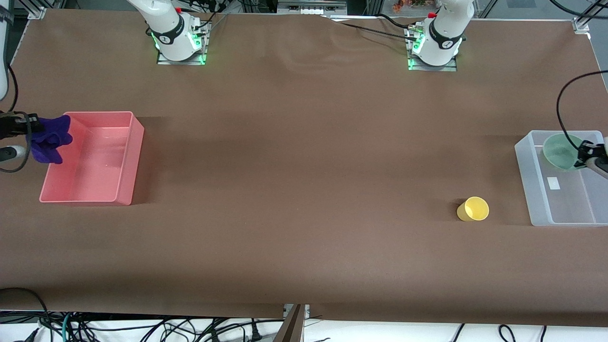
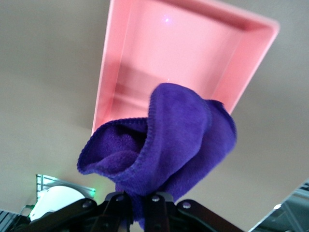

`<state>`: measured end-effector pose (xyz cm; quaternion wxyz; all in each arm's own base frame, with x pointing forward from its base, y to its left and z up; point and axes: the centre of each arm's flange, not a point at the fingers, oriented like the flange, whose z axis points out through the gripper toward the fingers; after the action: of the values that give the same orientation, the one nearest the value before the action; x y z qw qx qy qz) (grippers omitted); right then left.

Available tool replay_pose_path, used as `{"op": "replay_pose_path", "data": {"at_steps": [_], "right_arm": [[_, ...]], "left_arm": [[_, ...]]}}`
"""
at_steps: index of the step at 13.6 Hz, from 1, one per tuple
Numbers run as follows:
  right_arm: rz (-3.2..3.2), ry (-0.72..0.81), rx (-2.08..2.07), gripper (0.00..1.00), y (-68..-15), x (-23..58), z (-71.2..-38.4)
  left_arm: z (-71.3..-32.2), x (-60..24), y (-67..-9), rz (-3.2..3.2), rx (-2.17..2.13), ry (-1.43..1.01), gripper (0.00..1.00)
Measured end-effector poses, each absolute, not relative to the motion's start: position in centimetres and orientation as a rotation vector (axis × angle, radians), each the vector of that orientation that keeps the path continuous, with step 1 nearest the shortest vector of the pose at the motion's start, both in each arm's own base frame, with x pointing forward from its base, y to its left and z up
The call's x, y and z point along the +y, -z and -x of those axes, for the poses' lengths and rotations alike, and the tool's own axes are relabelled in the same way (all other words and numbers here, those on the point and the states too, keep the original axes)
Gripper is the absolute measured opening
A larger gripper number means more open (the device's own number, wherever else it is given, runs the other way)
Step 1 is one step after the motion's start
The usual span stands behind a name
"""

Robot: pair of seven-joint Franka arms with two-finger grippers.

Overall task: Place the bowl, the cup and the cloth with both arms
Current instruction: 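Drop the cloth into the pink bin while the left gripper places the bowl, then move the left gripper to the yellow cup and grasp it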

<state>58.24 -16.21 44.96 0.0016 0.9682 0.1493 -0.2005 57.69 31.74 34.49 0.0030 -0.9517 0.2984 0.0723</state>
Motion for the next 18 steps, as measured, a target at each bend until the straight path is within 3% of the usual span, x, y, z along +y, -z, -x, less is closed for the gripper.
{"op": "replay_pose_path", "data": {"at_steps": [6,9,12,16,17,18], "right_arm": [[-3.057,0.650,0.459,0.10,-35.3,-17.4,-56.8],[-3.059,0.678,0.453,0.21,-34.1,-17.5,-56.6],[-3.101,0.577,0.437,0.49,-36.6,-17.2,-57.4],[-3.131,0.346,0.521,0.92,-45.7,-10.9,-59.8],[-3.129,0.305,0.495,1.00,-48.6,-6.6,-60.3],[-3.134,0.306,0.417,1.00,-49.7,-4.2,-60.3]], "left_arm": [[-57.8,38.4,-21.2,3.086,0.836,-0.192,0.04],[-58.5,38.6,-21.9,3.072,0.835,-0.162,0.29],[-59.7,37.8,-25.9,3.066,0.858,-0.151,0.60],[-62.9,29.5,-36.0,3.059,0.864,-0.154,0.99],[-64.6,24.6,-37.6,3.070,0.797,-0.144,1.00],[-65.5,22.0,-37.5,3.088,0.733,-0.144,1.00]]}}
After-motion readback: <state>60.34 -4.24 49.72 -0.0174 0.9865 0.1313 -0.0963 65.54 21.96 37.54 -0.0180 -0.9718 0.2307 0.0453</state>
